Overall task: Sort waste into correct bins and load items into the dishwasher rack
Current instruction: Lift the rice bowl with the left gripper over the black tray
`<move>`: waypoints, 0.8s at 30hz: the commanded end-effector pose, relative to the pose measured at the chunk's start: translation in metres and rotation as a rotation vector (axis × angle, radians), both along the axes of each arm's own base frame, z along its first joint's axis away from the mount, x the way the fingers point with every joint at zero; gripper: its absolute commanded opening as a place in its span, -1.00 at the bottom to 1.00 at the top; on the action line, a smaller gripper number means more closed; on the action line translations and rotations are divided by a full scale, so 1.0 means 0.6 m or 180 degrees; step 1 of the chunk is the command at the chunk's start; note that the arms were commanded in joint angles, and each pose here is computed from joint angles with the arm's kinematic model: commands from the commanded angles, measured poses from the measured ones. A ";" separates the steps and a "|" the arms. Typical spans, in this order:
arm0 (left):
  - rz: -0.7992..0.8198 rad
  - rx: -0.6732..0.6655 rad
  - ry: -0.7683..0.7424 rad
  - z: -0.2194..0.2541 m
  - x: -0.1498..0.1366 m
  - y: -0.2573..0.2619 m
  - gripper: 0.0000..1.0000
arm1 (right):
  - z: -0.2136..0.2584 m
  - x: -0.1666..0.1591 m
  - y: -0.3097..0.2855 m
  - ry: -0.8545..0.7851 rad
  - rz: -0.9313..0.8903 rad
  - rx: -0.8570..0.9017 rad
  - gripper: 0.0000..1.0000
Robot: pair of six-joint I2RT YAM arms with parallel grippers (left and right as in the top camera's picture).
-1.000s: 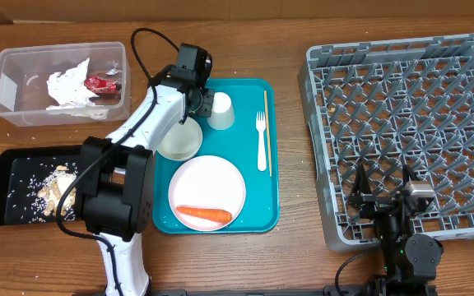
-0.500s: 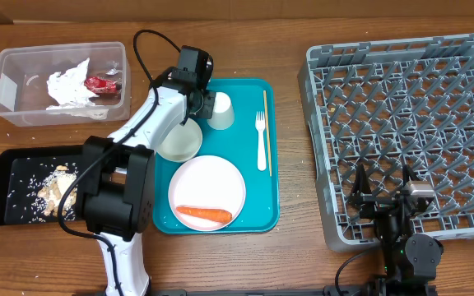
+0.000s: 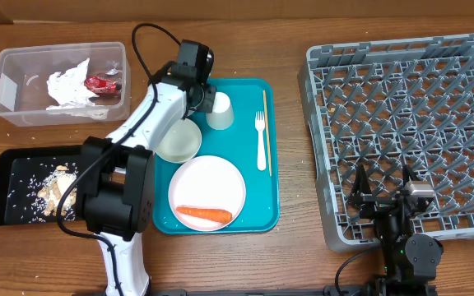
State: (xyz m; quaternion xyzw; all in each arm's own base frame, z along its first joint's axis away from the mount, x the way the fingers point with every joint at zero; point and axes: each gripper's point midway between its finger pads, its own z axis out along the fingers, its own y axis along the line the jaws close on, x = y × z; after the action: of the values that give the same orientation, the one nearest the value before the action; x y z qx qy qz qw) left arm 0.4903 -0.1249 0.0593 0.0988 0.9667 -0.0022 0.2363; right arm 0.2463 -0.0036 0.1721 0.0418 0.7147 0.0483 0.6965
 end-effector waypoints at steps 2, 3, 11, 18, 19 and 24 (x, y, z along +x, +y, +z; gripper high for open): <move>0.0218 -0.0253 -0.0326 0.102 0.034 -0.023 -0.92 | -0.002 0.000 -0.002 -0.0018 -0.0016 -0.0002 0.99; 0.0284 -0.0313 -0.0367 0.123 0.037 -0.024 -0.92 | -0.002 0.000 -0.002 -0.0018 -0.0016 -0.0002 1.00; 0.0316 -0.0602 -0.0787 0.320 0.013 -0.024 -0.92 | -0.002 0.000 -0.002 -0.0018 -0.0015 -0.0002 1.00; 0.0810 -0.0591 -0.0981 0.448 -0.086 0.081 -0.92 | -0.002 0.000 -0.002 -0.0018 -0.0016 -0.0002 1.00; 0.0918 -0.0619 -0.1005 0.459 -0.096 0.101 -0.92 | -0.002 0.000 -0.002 -0.0018 -0.0016 -0.0002 1.00; 0.1881 -0.0767 -0.0911 0.479 -0.164 0.234 -0.92 | -0.002 0.000 -0.002 -0.0018 -0.0016 -0.0002 1.00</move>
State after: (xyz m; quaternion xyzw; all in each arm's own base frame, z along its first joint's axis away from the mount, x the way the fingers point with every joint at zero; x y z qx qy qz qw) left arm 0.4100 -0.0338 0.3308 -0.1016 0.9257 -0.0418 0.3618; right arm 0.2463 -0.0034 0.1723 0.0415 0.7145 0.0486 0.6967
